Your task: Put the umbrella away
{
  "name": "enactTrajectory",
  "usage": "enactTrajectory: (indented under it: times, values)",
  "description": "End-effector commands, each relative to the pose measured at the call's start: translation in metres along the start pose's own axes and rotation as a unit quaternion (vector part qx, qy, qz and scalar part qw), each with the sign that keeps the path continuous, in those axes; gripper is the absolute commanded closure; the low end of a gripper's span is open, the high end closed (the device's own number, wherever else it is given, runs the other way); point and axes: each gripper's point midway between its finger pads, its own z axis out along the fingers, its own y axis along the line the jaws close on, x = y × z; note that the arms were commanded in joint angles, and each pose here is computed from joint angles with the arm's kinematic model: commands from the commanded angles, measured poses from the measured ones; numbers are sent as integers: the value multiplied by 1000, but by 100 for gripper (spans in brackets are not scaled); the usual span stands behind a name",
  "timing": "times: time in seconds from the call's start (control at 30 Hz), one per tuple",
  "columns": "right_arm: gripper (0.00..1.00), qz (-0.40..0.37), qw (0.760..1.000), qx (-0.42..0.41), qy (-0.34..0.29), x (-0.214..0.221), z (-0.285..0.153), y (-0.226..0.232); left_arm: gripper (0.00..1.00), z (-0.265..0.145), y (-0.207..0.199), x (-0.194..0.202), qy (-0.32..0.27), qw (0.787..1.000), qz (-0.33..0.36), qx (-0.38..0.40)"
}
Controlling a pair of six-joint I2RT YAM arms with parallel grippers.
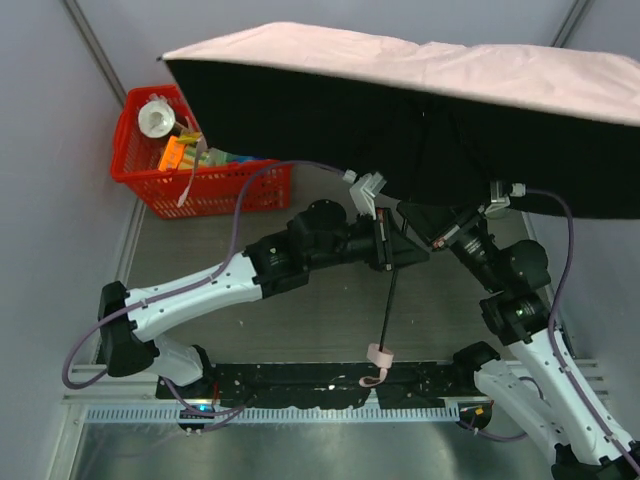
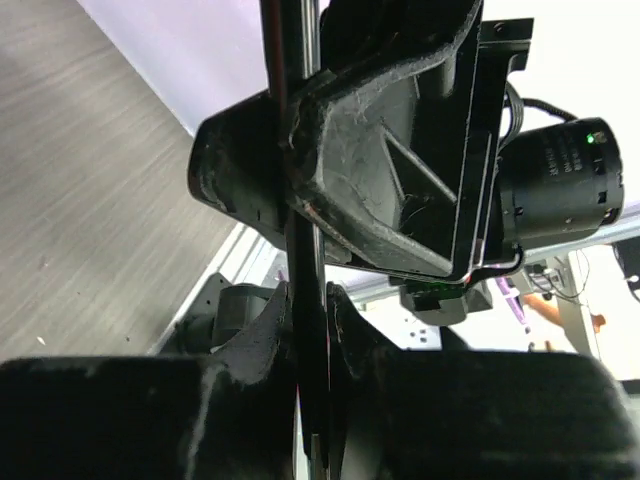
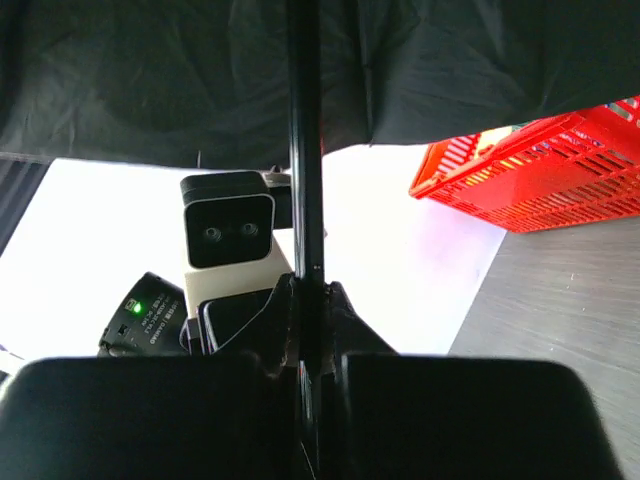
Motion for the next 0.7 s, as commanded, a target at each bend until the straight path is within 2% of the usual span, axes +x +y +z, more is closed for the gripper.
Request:
enactTrajectory:
  times: [0.0,0.07,0.1,0.17,0.2,0.23,0.3,0.37,0.53,0.67]
  values:
    - [99,75,993,-28,87,36,-10,3,100,-10,-70,-91,-144,984,-6,106]
    - [99,30,997,-14,75,26,-11,13,100,-8,-65,-86,-135,985,-11,104]
    - [99,-22,998,-3,52,17,-10,12,100,-9,-63,-83,-133,986,-17,103]
    - [99,-65,997,43,17,-2,-11,11,100,-14,-58,-80,-138,984,-25,106]
    - [92,-72,997,41,3,-9,-11,19,100,-16,-58,-77,-139,984,-30,111]
    - [63,-70,996,52,-13,-17,-5,16,100,-19,-58,-75,-139,983,-33,117]
    - [39,-65,997,39,-25,-27,8,28,100,-20,-56,-70,-131,983,-39,121]
    - [33,-51,996,47,-48,-40,20,32,100,-22,-56,-64,-121,984,-41,125]
    - [25,-61,992,41,-104,-76,40,54,100,-29,-50,-58,-120,985,-46,119]
    - [25,-53,992,60,-93,-85,67,40,100,-34,-52,-56,-115,985,-41,124]
